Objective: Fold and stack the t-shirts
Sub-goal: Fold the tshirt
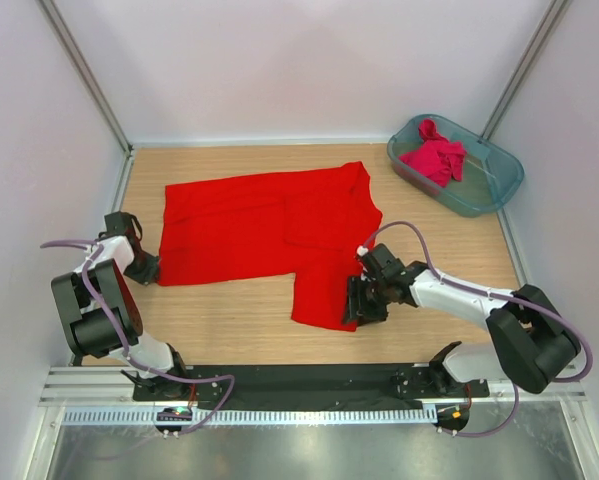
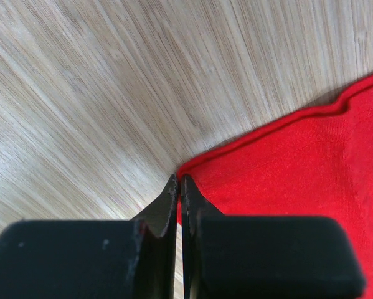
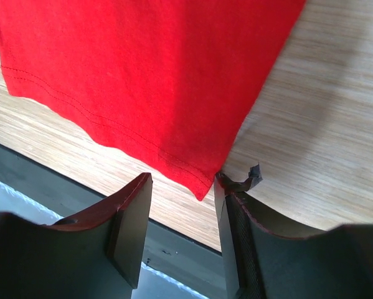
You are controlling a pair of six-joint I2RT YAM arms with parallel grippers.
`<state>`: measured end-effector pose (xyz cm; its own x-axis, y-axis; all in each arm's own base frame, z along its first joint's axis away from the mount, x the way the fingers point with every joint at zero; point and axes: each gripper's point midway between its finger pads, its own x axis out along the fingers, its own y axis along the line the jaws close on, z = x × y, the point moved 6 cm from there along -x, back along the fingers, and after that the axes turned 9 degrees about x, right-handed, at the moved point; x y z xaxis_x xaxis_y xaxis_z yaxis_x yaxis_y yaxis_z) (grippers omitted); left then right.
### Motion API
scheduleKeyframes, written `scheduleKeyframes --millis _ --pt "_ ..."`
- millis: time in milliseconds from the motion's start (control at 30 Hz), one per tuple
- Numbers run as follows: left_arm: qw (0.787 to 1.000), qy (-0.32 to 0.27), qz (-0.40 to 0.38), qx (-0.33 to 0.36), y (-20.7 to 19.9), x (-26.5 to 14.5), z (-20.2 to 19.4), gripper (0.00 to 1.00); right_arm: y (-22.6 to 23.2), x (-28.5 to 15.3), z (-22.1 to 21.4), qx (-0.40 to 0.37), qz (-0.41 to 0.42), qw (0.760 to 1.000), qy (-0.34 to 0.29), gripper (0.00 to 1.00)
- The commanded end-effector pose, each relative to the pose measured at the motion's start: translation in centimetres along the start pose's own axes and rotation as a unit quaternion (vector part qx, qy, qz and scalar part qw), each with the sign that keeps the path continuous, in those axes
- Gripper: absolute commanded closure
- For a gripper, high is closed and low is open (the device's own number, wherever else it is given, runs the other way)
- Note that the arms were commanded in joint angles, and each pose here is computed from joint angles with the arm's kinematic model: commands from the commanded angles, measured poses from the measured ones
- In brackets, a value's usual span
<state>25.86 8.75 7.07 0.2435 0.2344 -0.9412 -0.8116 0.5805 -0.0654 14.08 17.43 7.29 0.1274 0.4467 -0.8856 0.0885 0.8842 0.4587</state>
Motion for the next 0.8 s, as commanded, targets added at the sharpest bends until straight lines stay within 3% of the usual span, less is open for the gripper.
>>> scheduleKeyframes --millis 0,333,433,633,767 --pt "0.999 0.026 0.013 0.016 0.9 0.7 -1.3 1.00 -1.6 0.1 -0.9 0.020 -0.039 0.999 -0.003 0.48" --pt "0.999 0.024 0.014 0.029 1.1 0.6 -1.5 1.00 -3.0 -0.3 -1.1 0.031 -0.087 0.996 -0.020 0.52" --pt "0.999 0.027 0.014 0.028 1.2 0.7 -1.6 1.00 -2.3 -0.6 1.2 0.013 -0.097 0.992 -0.079 0.52" --pt "0.999 0.026 0.012 0.032 1.1 0.7 -1.5 1.00 -1.2 -1.4 5.3 -0.045 -0.163 0.977 -0.131 0.42" --pt "0.999 0.026 0.011 0.037 1.1 0.6 -1.5 1.00 -0.4 -0.6 6.6 -0.071 -0.173 0.975 -0.118 0.43"
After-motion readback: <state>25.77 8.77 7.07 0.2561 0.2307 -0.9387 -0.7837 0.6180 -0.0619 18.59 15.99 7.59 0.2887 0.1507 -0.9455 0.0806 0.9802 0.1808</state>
